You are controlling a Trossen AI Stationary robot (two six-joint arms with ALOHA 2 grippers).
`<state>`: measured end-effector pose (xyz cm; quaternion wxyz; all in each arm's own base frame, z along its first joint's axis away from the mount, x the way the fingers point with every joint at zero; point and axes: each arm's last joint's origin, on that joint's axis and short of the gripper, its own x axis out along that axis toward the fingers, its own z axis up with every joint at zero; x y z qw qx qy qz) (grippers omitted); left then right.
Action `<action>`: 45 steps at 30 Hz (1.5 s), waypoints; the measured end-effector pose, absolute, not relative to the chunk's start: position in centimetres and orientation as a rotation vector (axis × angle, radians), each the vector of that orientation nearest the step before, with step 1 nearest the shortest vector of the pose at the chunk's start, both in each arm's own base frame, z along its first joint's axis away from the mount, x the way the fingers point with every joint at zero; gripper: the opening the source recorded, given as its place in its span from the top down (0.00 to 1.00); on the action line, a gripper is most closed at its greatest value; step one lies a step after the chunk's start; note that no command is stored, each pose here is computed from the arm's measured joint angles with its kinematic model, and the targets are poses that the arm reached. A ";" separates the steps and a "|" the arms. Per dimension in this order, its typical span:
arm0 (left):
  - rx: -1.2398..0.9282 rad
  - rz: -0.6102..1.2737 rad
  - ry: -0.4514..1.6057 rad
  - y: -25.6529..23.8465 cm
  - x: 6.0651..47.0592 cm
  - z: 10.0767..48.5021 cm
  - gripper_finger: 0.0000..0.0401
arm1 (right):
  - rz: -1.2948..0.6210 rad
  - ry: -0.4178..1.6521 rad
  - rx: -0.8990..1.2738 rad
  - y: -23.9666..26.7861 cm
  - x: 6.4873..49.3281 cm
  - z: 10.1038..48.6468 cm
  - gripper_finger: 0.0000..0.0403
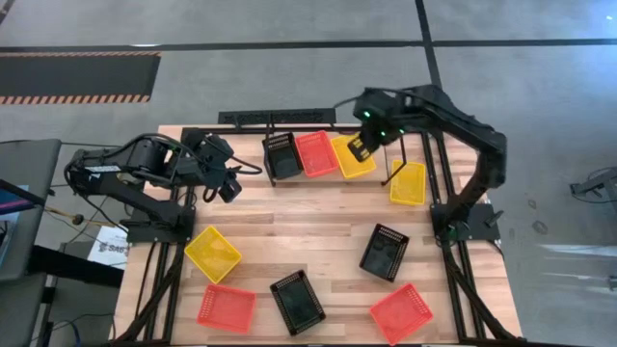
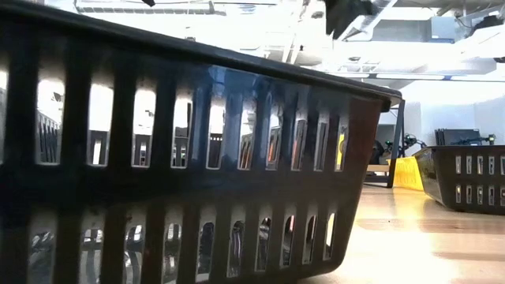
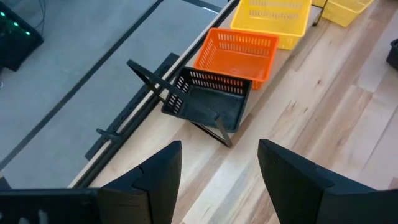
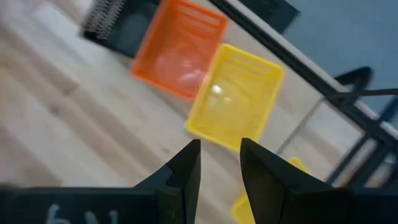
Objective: Stack baskets on shelf by color
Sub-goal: Stack the bottom yellow bin on top of the other yellow bin on the shelf
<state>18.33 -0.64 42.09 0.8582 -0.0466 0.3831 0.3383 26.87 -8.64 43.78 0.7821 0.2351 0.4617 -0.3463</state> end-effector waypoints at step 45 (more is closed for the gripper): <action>-0.048 0.511 0.998 -1.4 19.4 38.4 0.50 | -0.695 1.133 0.747 18.6 30.6 36.1 0.70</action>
